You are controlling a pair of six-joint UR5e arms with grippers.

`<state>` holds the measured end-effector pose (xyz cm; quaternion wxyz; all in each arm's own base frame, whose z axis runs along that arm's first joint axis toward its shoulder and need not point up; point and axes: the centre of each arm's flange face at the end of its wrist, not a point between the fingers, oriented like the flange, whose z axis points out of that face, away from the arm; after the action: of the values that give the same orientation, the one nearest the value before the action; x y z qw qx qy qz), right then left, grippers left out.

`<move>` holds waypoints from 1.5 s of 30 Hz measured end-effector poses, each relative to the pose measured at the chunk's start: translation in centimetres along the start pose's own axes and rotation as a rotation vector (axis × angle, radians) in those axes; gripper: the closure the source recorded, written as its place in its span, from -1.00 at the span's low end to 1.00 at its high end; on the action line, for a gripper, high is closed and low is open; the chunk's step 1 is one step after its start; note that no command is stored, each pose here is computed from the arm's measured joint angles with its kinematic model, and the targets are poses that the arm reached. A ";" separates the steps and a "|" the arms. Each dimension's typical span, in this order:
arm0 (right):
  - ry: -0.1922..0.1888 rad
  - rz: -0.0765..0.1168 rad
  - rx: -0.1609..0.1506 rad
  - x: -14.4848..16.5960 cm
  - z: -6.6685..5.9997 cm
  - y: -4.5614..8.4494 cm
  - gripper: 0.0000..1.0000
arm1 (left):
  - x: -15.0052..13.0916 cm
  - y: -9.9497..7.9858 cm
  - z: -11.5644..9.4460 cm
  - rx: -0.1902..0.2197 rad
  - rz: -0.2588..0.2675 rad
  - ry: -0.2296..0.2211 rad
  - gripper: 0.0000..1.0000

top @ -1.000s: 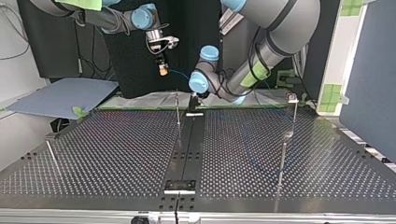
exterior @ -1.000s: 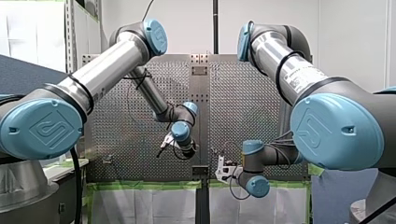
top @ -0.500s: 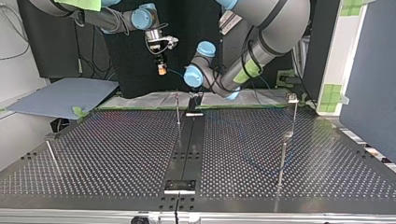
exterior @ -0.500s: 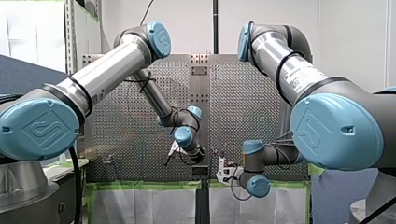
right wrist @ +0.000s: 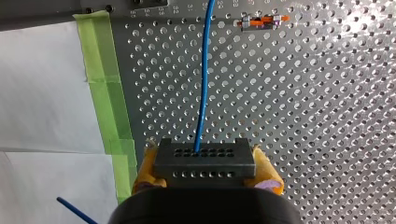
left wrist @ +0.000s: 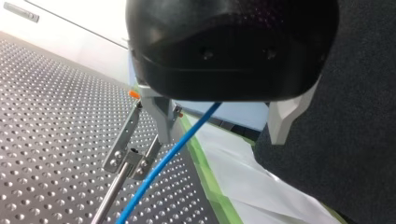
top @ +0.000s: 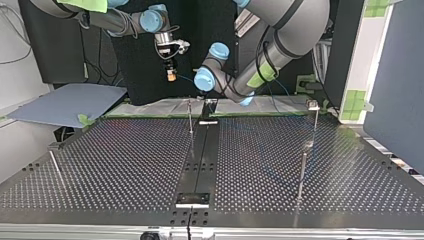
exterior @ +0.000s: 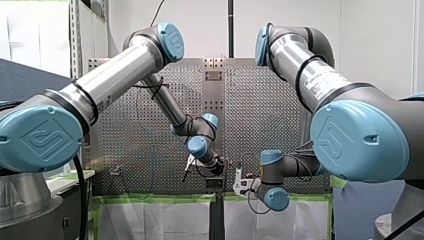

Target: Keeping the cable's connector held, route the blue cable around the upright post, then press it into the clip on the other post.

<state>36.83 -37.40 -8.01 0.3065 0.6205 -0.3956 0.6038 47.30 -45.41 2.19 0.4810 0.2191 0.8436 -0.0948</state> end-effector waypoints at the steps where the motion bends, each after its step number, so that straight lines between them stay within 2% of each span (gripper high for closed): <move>1: -0.001 0.000 -0.001 0.0 0.0 0.0 1.00 | 0.0 0.0 0.0 -0.003 0.001 -0.001 -1.00; 6: -0.006 -0.003 -0.005 0.0 0.0 0.1 1.00 | 0.0 -0.3 -0.1 -0.010 0.007 -0.002 -1.00; 7: -0.006 -0.003 -0.005 0.0 0.0 0.1 1.00 | 0.0 -0.3 -0.1 -0.010 0.007 -0.002 -0.93; 8: -0.006 -0.004 -0.005 -0.1 0.0 0.1 1.00 | 0.0 -0.3 -0.1 -0.010 0.008 -0.002 -0.57; 9: -0.007 -0.004 -0.005 -0.1 0.0 0.1 1.00 | 0.0 -0.4 -0.1 -0.009 0.009 -0.002 -0.57; 11: -0.007 -0.004 -0.005 -0.1 0.0 0.1 1.00 | 0.0 -0.4 -0.1 -0.010 0.009 -0.001 0.04; 12: -0.007 -0.004 -0.005 -0.1 0.0 0.1 1.00 | 0.0 -0.4 -0.2 -0.010 0.009 -0.001 0.04; 13: -0.007 -0.004 -0.005 -0.1 0.0 0.1 1.00 | 0.0 -0.4 -0.2 -0.012 0.009 -0.001 0.47; 14: -0.007 -0.004 -0.006 -0.1 0.0 0.1 1.00 | 0.0 -0.3 -0.2 -0.018 0.008 -0.002 0.72; 15: -0.007 -0.004 -0.006 -0.1 0.0 0.2 1.00 | 0.0 -0.3 -0.2 -0.024 0.007 -0.002 0.72; 16: -0.007 -0.004 -0.006 -0.1 0.0 0.2 1.00 | 0.0 -0.2 -0.2 -0.030 0.006 -0.002 0.97; 21: -0.006 -0.004 -0.007 0.0 0.0 0.3 1.00 | 0.1 0.1 -0.2 -0.074 0.003 -0.003 0.97; 30: -0.003 -0.001 -0.013 0.1 0.3 0.6 1.00 | 0.0 0.1 -0.2 -0.098 0.003 -0.013 0.97; 37: -0.010 -0.002 -0.029 0.4 1.4 1.2 1.00 | -0.4 -0.4 0.1 -0.099 -0.015 -0.068 0.97; 45: -0.019 -0.002 -0.051 0.8 2.6 2.2 1.00 | -1.1 -0.7 0.7 -0.095 -0.063 -0.136 0.97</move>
<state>36.21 -40.82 -7.68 0.3192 0.6184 -0.4132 0.5873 48.03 -46.58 2.69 0.5437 0.1626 0.8190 -0.0844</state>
